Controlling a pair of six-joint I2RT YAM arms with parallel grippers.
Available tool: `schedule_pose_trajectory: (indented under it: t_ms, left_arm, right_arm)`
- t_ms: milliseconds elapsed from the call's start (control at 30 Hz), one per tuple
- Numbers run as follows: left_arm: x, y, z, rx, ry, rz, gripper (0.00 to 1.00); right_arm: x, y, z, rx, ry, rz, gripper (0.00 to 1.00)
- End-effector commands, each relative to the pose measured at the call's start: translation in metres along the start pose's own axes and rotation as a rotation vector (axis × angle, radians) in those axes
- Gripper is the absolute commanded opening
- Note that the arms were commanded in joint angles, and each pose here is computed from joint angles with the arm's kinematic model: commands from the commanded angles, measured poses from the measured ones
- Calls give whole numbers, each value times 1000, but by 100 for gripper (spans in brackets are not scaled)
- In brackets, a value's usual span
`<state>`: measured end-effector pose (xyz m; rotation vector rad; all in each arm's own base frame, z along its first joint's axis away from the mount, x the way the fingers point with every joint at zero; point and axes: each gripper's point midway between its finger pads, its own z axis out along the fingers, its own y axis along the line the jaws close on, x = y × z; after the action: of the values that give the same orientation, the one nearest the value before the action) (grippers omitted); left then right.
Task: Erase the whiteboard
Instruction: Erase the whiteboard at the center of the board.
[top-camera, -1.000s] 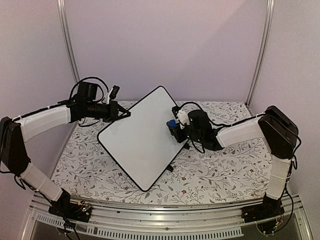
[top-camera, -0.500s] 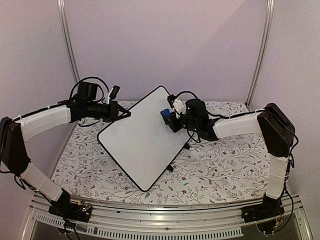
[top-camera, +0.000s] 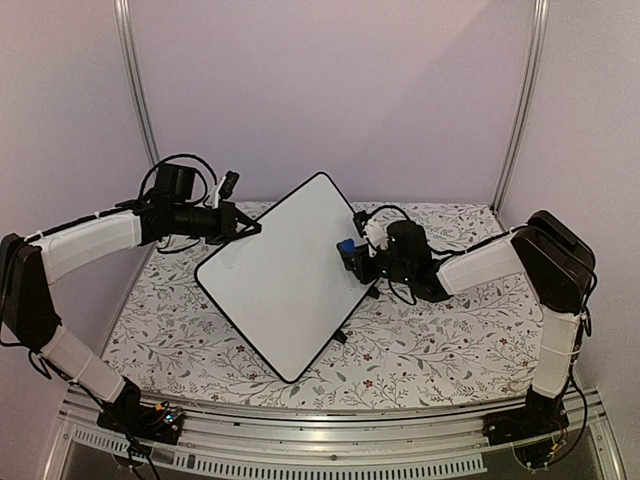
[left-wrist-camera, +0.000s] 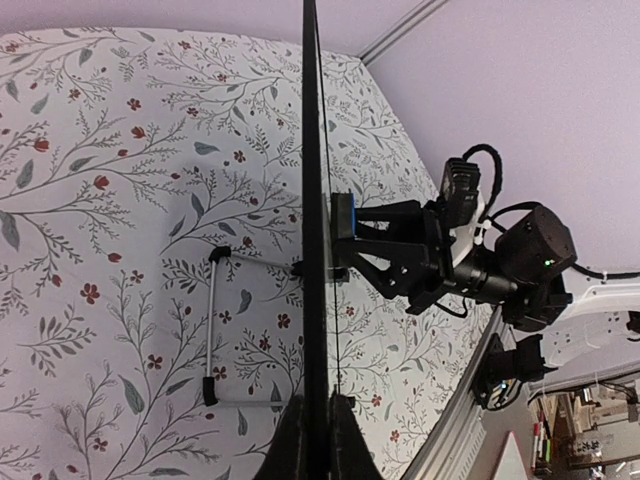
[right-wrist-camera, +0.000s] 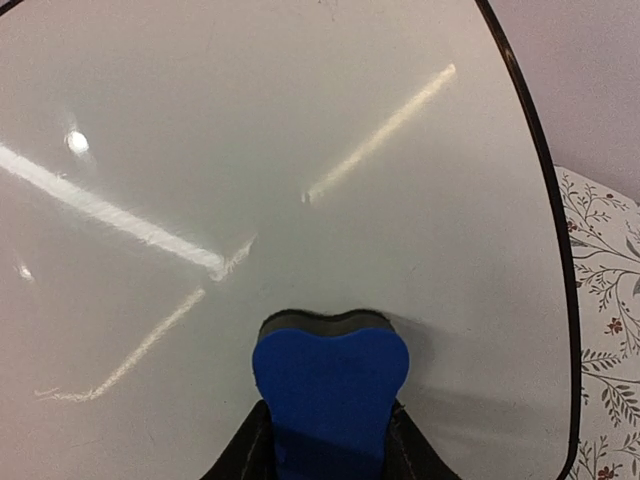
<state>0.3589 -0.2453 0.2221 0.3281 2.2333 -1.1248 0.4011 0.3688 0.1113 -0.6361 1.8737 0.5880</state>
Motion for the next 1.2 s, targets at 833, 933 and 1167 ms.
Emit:
schedule_pose_trajectory:
  t_ms: [833, 933, 1167]
  left_arm:
    - [5, 1, 7, 17, 14, 69, 0]
    - [5, 0, 6, 15, 11, 71, 0]
    - [5, 1, 7, 13, 12, 70, 0]
  right_arm:
    - [20, -17, 1, -7, 73, 59, 33]
    - [26, -18, -3, -5, 77, 71, 33]
    - [-7, -34, 6, 5, 22, 75, 34]
